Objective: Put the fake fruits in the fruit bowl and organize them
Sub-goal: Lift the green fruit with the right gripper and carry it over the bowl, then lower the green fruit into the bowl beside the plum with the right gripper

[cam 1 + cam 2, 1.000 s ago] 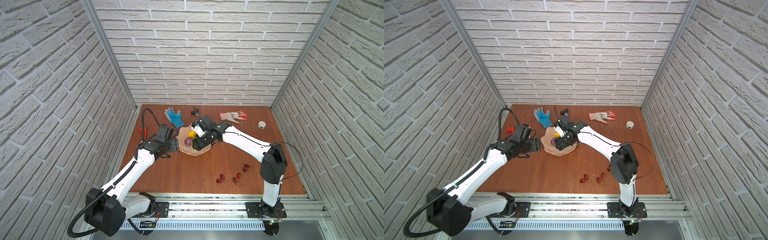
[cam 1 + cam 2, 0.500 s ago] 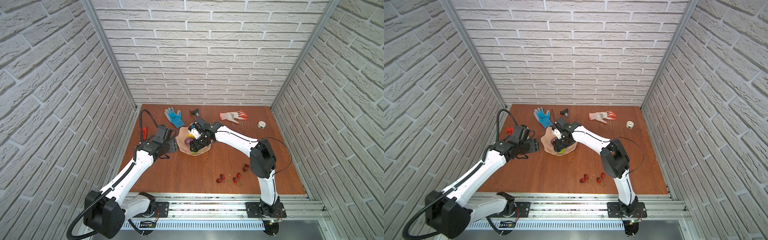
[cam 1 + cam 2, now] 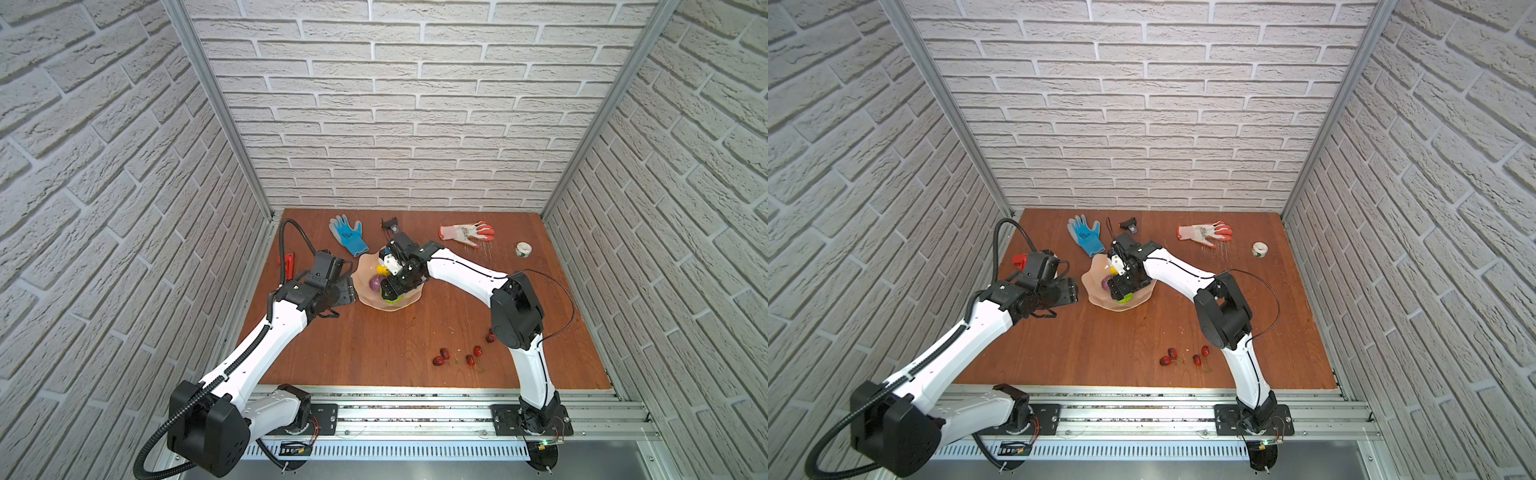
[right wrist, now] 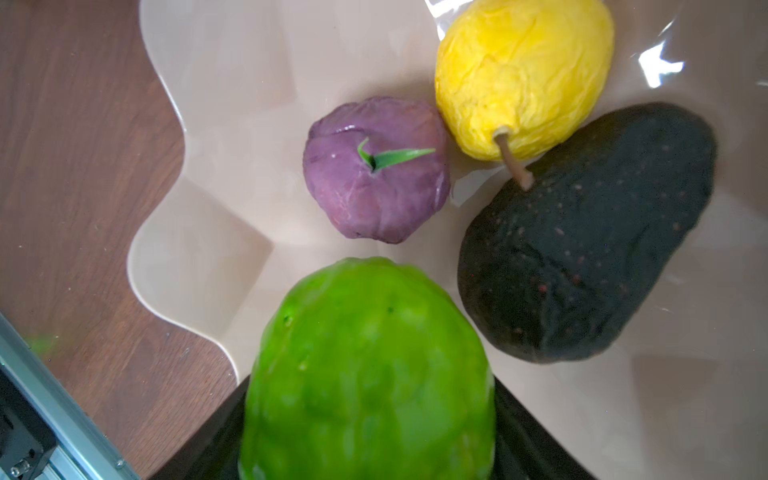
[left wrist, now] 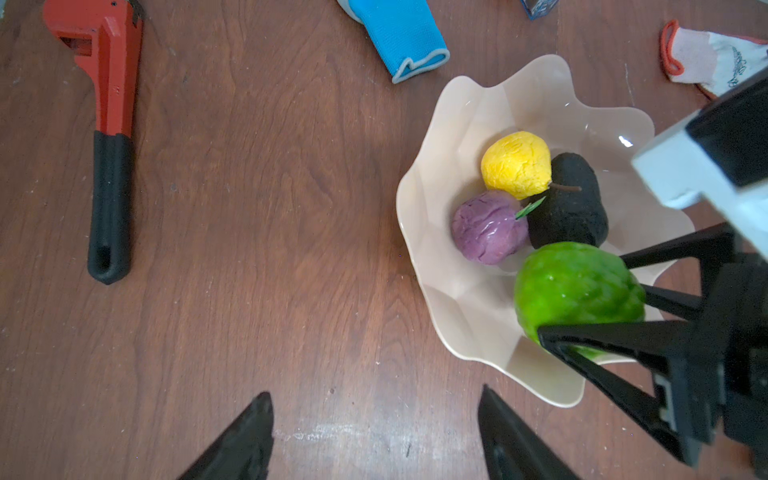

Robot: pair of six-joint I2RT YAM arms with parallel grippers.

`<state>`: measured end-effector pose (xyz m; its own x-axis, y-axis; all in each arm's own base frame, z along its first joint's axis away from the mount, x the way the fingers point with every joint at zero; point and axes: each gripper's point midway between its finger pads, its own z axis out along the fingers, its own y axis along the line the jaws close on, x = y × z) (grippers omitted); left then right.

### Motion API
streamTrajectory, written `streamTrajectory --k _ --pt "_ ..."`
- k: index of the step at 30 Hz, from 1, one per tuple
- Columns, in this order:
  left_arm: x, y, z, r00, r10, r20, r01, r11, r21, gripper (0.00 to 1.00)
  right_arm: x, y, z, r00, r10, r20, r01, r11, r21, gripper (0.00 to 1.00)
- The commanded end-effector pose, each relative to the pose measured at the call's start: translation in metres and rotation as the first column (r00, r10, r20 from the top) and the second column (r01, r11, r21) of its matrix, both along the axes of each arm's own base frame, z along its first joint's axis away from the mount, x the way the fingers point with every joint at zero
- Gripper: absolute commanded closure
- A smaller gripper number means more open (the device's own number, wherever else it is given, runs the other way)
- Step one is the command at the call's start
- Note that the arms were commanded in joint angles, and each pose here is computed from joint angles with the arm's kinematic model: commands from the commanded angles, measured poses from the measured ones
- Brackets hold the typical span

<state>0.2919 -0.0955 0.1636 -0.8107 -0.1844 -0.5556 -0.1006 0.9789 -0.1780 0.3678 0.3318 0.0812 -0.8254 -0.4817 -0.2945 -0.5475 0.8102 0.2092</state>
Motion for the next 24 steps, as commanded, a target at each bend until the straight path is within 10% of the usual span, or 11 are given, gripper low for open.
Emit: streamTrajectory --k 1,24 --pt "-0.001 0.004 -0.007 1.0 0.016 -0.014 -0.016 1.0 0.006 0.23 0.005 0.005 0.01 1.0 0.022 0.022 -0.022 1.0 0.012 0.39" --pt "0.0 0.004 -0.011 1.0 0.023 -0.018 -0.024 1.0 -0.021 0.23 0.024 0.014 -0.007 0.999 -0.018 0.042 0.018 1.0 0.01 0.36"
